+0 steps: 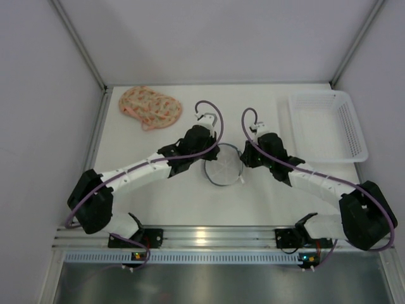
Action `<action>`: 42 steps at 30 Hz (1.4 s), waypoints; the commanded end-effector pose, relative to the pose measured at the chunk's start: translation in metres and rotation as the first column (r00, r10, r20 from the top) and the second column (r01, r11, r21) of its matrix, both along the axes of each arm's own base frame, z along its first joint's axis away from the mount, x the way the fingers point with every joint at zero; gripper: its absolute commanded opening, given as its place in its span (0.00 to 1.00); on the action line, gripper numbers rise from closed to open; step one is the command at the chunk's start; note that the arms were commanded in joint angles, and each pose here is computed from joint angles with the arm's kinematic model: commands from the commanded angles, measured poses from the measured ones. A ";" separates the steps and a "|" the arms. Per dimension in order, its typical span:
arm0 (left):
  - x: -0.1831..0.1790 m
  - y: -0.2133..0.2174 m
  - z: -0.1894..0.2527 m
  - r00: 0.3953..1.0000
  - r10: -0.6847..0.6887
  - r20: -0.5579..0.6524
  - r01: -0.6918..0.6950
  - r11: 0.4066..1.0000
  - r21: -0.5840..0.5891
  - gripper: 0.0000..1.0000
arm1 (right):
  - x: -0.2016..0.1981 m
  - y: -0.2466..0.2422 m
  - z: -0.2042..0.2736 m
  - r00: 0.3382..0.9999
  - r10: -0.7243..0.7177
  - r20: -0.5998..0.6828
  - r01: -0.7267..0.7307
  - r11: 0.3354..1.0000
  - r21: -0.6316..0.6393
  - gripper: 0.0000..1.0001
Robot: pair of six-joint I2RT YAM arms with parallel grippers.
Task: Place the bra in the laundry bag and zip it closed
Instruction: Zip the laundry bag at the center of the board.
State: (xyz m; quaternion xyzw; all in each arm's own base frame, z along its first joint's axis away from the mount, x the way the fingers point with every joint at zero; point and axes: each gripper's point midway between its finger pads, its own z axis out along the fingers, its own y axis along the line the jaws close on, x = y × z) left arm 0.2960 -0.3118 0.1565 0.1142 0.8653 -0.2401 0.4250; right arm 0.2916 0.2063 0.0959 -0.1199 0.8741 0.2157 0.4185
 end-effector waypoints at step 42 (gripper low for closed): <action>0.017 -0.032 0.020 0.992 -0.040 0.117 0.041 0.999 0.000 0.00 | -0.010 0.022 0.092 0.974 -0.170 0.150 0.141 0.972 0.187 0.00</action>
